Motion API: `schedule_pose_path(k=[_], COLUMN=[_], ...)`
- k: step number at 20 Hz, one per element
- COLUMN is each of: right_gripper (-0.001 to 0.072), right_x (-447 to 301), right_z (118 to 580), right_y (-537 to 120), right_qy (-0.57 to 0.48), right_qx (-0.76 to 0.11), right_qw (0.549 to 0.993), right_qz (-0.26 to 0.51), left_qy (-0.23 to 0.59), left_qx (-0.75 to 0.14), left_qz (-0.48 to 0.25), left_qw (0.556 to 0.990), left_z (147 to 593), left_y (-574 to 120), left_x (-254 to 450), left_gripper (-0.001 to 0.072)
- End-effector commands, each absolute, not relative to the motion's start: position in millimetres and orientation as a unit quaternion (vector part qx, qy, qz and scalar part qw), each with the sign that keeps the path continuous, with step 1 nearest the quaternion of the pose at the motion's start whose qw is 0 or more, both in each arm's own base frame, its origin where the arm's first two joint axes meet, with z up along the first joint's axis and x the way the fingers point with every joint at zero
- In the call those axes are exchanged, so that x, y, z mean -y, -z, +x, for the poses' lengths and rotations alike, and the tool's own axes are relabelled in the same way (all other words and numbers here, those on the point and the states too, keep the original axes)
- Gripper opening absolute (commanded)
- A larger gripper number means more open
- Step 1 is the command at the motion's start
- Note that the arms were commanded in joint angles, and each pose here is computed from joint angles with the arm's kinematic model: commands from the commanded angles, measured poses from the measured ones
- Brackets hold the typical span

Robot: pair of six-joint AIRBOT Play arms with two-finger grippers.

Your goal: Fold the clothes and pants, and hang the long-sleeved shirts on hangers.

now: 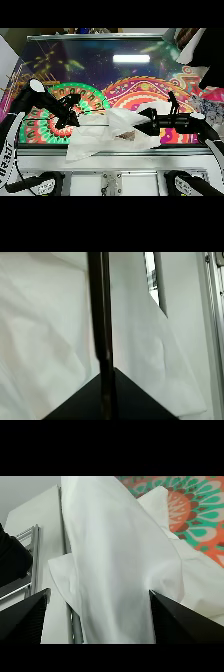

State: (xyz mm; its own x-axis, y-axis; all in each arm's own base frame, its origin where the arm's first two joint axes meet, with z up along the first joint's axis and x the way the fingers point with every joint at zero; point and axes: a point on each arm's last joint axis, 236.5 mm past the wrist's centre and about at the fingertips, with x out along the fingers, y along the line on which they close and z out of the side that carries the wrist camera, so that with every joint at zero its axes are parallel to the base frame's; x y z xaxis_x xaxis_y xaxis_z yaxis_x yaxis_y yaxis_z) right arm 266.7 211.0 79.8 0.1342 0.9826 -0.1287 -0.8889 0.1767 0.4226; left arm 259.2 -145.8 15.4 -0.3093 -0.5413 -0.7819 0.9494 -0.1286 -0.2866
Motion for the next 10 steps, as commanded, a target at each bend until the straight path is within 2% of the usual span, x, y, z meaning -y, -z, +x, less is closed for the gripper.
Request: schedule_pose_path(k=[1,2,3,4,5,10], right_gripper=[0.0697,0.0628,0.0404,0.0124,0.0017,0.0014], right_x=[-211.1,-211.1,-211.1,-211.1,-211.2,-211.1], right_z=[266.6,266.6,266.4,266.2,266.2,266.2], right_y=[-79.6,-79.5,-79.5,-79.2,-79.1,-79.1], right_qy=[-0.63,-0.63,-0.63,-0.63,-0.63,-0.635], right_qx=[-0.191,-0.191,-0.191,-0.192,-0.191,-0.175], right_qw=[0.743,0.743,0.742,0.742,0.742,0.745], right_qz=[0.124,0.123,0.123,0.123,0.122,0.103], left_qy=[0.707,0.707,0.707,0.707,0.707,0.706], left_qx=[-0.393,-0.393,-0.393,-0.393,-0.393,-0.393], left_qz=[0.255,0.255,0.255,0.255,0.255,0.256], left_qw=[0.53,0.53,0.53,0.53,0.53,0.531], left_z=[259.5,259.5,259.5,259.6,259.5,260.1], left_y=[-16.7,-16.7,-16.7,-16.7,-16.7,-16.4], left_x=[147.7,147.7,147.7,147.7,147.8,147.6], left_gripper=[0.0012,0.0012,0.0012,0.0012,0.0012,0.0012])
